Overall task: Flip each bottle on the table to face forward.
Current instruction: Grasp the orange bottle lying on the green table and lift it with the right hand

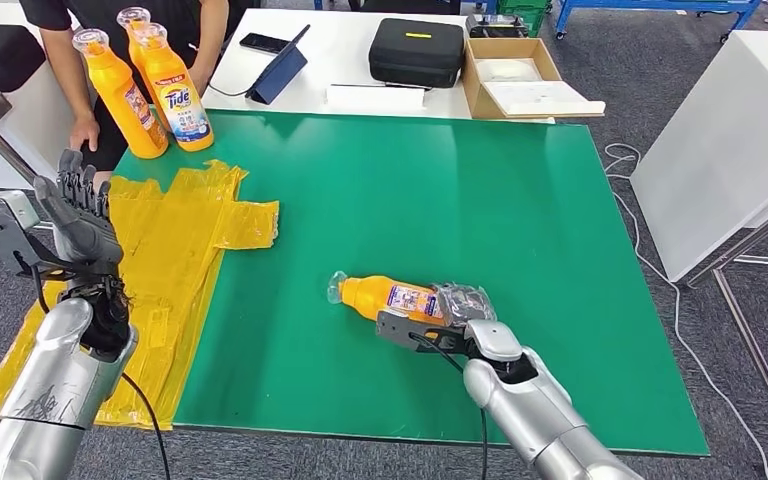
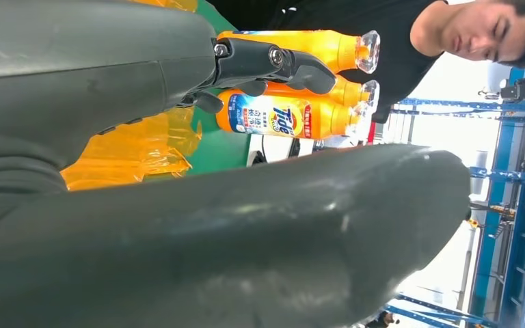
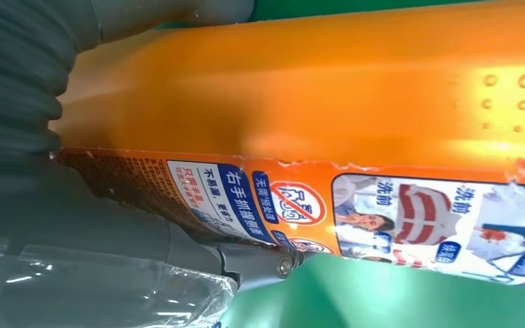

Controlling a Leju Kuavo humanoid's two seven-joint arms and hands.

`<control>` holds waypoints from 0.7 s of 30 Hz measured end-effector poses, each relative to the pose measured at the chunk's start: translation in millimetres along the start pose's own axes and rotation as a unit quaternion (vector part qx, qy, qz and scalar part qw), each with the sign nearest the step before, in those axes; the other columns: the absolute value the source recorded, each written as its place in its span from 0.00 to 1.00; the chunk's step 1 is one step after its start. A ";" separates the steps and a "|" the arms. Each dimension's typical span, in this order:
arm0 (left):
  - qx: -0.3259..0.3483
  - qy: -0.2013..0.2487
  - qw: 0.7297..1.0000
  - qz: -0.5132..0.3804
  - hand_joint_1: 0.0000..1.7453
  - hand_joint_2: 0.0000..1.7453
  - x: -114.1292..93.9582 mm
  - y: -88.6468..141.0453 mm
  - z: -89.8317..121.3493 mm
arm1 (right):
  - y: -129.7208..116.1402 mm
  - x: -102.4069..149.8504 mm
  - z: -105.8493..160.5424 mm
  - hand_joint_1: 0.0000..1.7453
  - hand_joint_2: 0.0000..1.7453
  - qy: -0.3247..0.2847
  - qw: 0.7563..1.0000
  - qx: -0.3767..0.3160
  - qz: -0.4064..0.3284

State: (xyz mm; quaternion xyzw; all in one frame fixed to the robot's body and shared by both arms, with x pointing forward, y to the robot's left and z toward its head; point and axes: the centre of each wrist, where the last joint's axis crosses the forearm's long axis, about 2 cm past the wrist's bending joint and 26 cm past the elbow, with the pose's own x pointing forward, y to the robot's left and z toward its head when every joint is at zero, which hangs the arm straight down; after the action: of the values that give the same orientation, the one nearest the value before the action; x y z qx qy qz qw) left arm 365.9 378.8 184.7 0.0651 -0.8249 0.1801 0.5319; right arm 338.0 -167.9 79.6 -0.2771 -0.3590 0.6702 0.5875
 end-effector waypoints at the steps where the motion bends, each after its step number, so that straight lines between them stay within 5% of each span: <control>1: 0.000 0.000 1.000 0.000 0.00 0.00 -0.1 -0.3 -0.1 | 0.2 -0.8 -1.1 1.00 1.00 0.002 1.000 0.000 -0.001; 21: -0.012 0.005 1.000 0.010 0.00 0.00 -4.8 -7.5 0.2 | -0.7 -16.7 -12.3 1.00 1.00 0.029 0.999 -0.003 -0.013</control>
State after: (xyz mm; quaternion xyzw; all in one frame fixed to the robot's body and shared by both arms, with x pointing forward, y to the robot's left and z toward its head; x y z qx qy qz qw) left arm 370.1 371.4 182.1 0.0491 -0.8251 0.1759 0.5347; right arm 350.8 -182.4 72.1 -0.2934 -0.3473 0.6531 0.6056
